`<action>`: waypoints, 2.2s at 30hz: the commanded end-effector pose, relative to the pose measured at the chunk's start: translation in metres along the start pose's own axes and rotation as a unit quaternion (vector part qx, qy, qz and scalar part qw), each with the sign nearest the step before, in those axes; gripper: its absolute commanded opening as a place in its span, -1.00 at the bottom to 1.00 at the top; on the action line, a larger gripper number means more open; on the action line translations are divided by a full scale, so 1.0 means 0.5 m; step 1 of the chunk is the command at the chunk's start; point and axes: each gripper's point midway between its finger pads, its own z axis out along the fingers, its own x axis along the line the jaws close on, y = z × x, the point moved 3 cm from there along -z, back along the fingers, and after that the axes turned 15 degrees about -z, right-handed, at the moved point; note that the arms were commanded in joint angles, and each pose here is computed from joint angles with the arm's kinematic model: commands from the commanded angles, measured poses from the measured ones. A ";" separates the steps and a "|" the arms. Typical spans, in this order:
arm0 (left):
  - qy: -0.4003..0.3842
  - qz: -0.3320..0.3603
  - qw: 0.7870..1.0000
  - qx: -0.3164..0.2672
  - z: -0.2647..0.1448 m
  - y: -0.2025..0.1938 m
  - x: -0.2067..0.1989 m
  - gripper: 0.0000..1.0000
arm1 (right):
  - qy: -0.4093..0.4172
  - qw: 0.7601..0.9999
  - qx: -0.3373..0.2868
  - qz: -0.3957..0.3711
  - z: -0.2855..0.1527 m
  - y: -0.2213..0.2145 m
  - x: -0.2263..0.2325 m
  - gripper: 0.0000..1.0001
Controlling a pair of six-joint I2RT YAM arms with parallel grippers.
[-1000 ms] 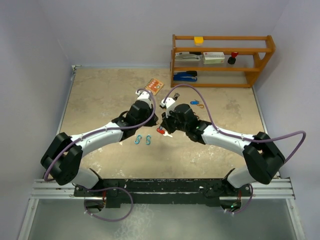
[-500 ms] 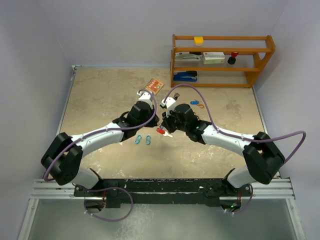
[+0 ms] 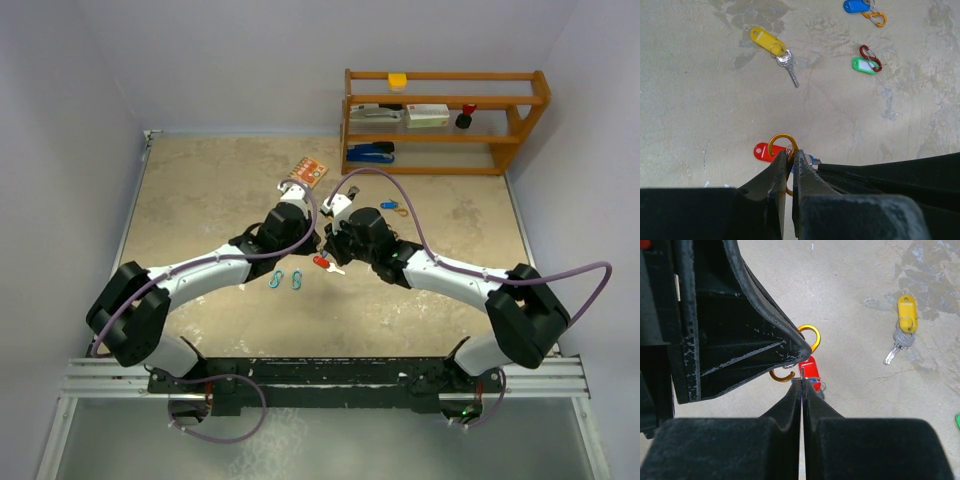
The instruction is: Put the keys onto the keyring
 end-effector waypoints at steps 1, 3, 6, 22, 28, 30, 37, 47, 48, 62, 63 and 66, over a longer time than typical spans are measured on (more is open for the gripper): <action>-0.031 0.002 0.999 -0.024 -0.001 0.033 -0.045 -1.00 | 0.001 0.999 -0.040 -0.011 -0.010 0.052 -0.002 -1.00; -0.030 0.002 0.999 -0.023 0.002 0.032 -0.044 -1.00 | 0.002 0.999 -0.041 -0.011 -0.009 0.051 -0.001 -1.00; -0.032 0.002 0.999 -0.022 0.004 0.033 -0.047 -1.00 | 0.004 0.999 -0.041 -0.012 -0.009 0.051 0.001 -1.00; -0.023 -0.002 0.999 -0.037 0.008 0.043 -0.046 -1.00 | 0.015 0.999 -0.039 -0.013 -0.017 0.042 0.017 -1.00; -0.023 -0.006 0.999 -0.045 0.010 0.050 -0.050 -1.00 | 0.011 0.999 -0.037 -0.014 -0.023 0.036 0.016 -1.00; -0.024 -0.008 0.999 -0.045 0.011 0.050 -0.051 -1.00 | 0.009 0.999 -0.036 -0.014 -0.025 0.035 0.016 -1.00; -0.018 -0.015 0.998 -0.056 0.005 0.057 -0.048 -1.00 | -0.004 0.999 -0.033 -0.016 -0.028 0.034 0.008 -1.00; -0.008 -0.021 0.996 -0.081 -0.013 0.077 -0.045 -0.02 | -0.020 0.999 -0.028 -0.015 -0.029 0.043 -0.003 -1.00; -0.006 -0.023 0.996 -0.085 -0.017 0.081 -0.044 0.03 | -0.024 0.999 -0.027 -0.016 -0.030 0.045 -0.006 -1.00; 0.085 -0.062 0.973 -0.206 -0.120 0.144 0.048 0.31 | -0.130 0.991 0.036 0.009 -0.038 0.029 -0.069 -1.00; 0.089 -0.064 0.971 -0.210 -0.124 0.145 0.054 0.35 | -0.143 0.989 0.044 0.013 -0.037 0.026 -0.079 -1.00; 0.095 -0.069 0.969 -0.219 -0.135 0.145 0.068 0.45 | -0.169 0.983 0.065 0.039 -0.032 0.013 -0.108 -1.00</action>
